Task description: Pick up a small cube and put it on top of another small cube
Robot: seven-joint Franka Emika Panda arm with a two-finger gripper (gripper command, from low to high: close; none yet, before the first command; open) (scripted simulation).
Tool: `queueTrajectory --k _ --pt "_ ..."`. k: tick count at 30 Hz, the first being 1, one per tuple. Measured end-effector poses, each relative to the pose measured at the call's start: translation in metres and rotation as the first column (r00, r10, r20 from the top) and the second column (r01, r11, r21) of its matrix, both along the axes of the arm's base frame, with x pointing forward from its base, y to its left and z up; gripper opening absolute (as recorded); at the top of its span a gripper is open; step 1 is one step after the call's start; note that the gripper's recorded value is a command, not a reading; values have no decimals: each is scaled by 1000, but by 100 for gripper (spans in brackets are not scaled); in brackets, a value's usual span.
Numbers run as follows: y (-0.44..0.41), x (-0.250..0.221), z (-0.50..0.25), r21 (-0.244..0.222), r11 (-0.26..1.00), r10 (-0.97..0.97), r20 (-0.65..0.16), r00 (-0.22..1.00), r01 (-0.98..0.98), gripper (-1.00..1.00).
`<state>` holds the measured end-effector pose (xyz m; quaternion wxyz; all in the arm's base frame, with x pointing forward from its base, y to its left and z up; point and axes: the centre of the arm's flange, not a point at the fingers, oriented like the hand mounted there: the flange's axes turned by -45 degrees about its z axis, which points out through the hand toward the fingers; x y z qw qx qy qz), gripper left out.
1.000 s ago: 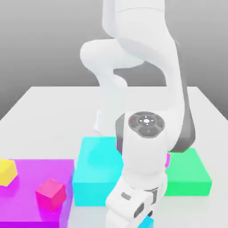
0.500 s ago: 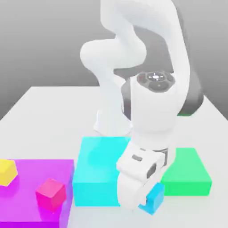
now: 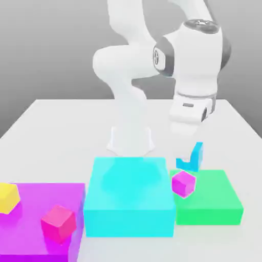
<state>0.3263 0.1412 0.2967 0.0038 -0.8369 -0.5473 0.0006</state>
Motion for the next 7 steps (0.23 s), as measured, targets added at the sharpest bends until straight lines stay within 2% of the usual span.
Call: queueTrajectory --k 4,5,7 --pt "0 -3 -40 -5 1000 5 3 1000 -5 -100" --pt "0 -4 -50 -6 1000 5 3 1000 -5 100" --pt "0 -4 -50 -6 1000 5 3 1000 -5 100"
